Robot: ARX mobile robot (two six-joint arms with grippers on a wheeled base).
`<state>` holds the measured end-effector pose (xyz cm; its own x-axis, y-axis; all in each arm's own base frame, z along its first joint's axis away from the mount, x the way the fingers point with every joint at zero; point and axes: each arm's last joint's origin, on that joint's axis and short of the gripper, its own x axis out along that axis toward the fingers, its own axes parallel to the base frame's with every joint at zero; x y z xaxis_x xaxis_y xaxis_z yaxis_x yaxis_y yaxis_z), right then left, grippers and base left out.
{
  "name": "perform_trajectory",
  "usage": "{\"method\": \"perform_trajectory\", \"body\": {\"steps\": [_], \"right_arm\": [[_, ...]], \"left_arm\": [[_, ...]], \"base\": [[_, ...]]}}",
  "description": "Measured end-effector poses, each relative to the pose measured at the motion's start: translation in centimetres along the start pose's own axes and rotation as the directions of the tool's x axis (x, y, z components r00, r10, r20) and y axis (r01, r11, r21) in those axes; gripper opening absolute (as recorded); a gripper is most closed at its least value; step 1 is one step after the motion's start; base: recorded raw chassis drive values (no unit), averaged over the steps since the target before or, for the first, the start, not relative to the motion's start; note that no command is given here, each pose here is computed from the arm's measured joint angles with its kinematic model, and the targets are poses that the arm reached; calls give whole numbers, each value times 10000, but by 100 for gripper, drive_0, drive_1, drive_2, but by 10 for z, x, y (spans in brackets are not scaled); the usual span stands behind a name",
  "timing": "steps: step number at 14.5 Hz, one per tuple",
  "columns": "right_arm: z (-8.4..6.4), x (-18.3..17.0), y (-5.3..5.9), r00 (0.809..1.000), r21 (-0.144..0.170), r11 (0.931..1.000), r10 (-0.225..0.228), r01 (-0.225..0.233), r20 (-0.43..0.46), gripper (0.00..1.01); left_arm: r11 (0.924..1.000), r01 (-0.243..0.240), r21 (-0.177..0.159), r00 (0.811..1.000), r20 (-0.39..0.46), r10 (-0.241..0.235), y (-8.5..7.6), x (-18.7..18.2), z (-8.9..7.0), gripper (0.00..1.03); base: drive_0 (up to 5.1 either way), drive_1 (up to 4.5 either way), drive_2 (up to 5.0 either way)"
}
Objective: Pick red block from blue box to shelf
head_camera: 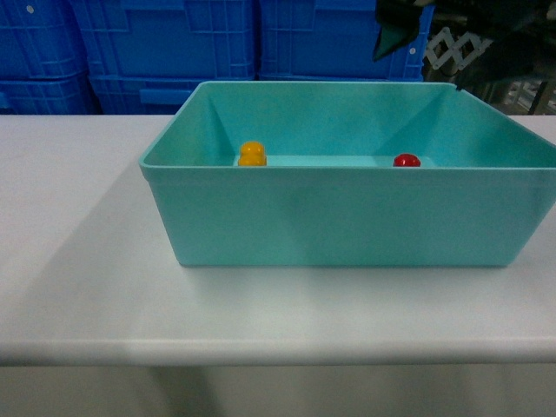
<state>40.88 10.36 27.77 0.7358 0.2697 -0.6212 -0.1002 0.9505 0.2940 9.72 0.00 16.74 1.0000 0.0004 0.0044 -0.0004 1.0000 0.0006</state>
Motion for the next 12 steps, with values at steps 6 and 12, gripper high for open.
{"method": "perform_trajectory", "body": {"steps": [6,12], "right_arm": [[-27,32,3,9974,-374,9992,-172,146,-694,98],[-57,61,-7,9834,-2161,9705,-1351,1068,-1208,98]], "left_arm": [[10000,0,0,10000,0,0,0,0,0,98],[10000,-4,0,10000,4,4,0,0,0,98]], "base": [[0,0,0],[0,0,0]]}}
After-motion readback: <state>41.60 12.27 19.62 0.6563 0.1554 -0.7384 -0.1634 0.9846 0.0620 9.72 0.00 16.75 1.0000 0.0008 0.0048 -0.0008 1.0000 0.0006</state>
